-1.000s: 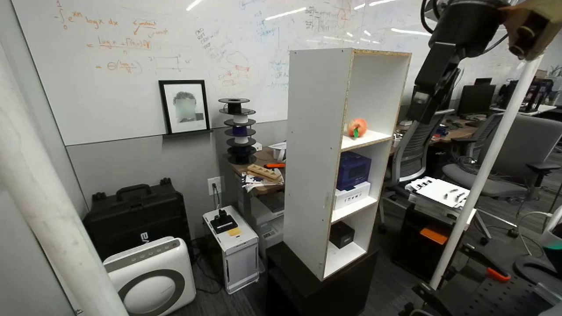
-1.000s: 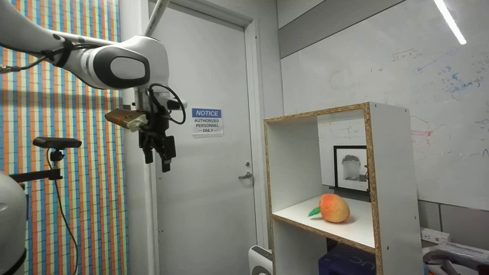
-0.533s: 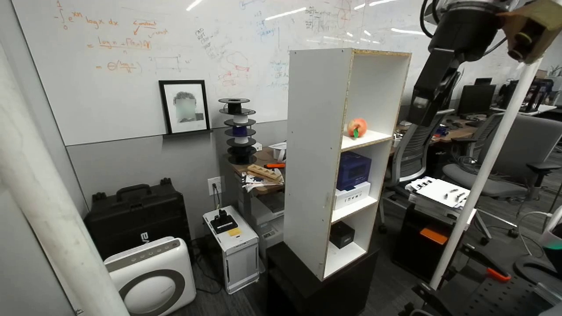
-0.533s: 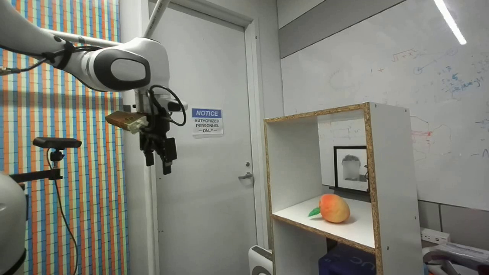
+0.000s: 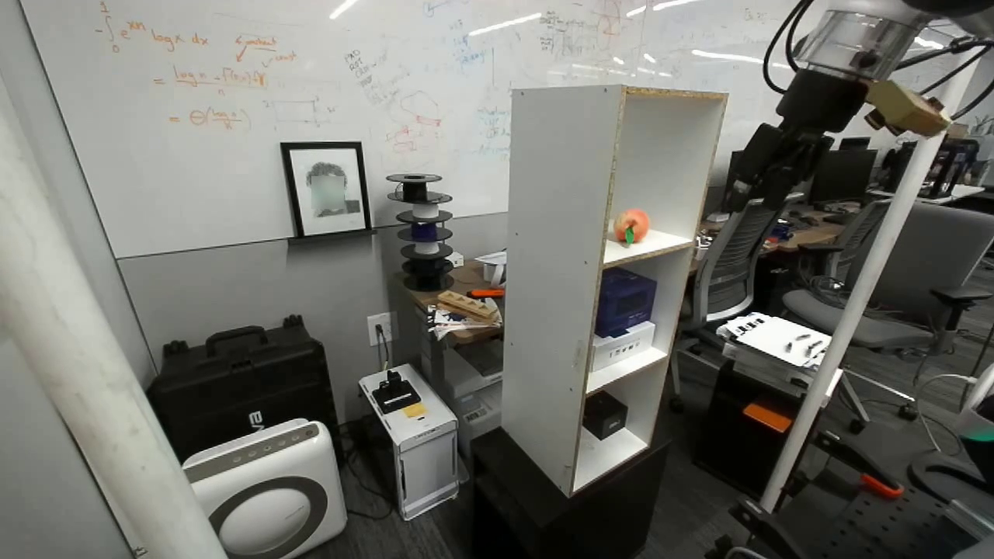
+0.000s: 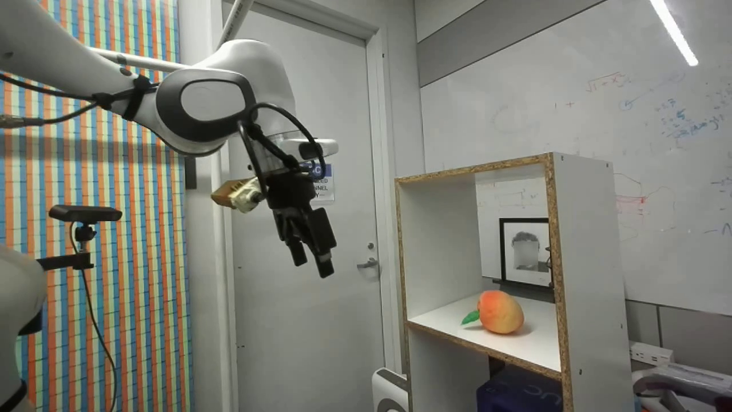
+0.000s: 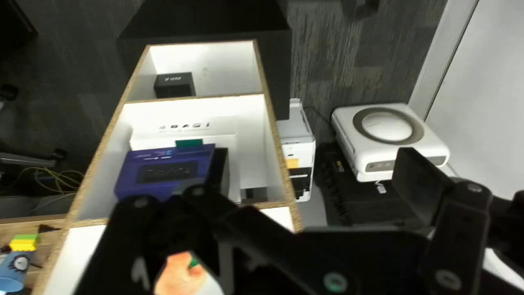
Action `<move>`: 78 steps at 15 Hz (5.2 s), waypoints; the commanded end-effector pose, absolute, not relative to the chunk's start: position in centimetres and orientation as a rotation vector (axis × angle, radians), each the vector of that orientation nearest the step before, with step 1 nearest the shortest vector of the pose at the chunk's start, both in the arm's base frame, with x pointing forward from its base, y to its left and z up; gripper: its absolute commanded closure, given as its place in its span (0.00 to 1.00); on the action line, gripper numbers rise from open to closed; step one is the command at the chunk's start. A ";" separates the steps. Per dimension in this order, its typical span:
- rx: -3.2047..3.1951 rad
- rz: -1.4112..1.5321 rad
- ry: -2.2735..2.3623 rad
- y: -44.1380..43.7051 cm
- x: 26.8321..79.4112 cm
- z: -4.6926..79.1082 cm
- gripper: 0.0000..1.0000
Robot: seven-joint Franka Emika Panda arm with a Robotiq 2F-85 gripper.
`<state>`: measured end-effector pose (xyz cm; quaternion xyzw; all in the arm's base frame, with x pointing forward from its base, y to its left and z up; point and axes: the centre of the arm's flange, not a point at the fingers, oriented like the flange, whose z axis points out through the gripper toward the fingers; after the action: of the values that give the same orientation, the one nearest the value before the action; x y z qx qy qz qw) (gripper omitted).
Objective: Put the peach plushie on the top shelf
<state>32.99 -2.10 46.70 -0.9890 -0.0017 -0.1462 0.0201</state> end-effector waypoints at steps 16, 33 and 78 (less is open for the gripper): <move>-2.989 -1.084 0.307 -12.4 51.0 37.0 0.00; -2.951 -1.188 0.386 -10.9 59.2 33.1 0.25; -2.648 -1.327 0.434 -13.2 53.1 63.5 0.04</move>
<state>51.55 -13.22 62.41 -0.8924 0.1381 -0.4256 0.0589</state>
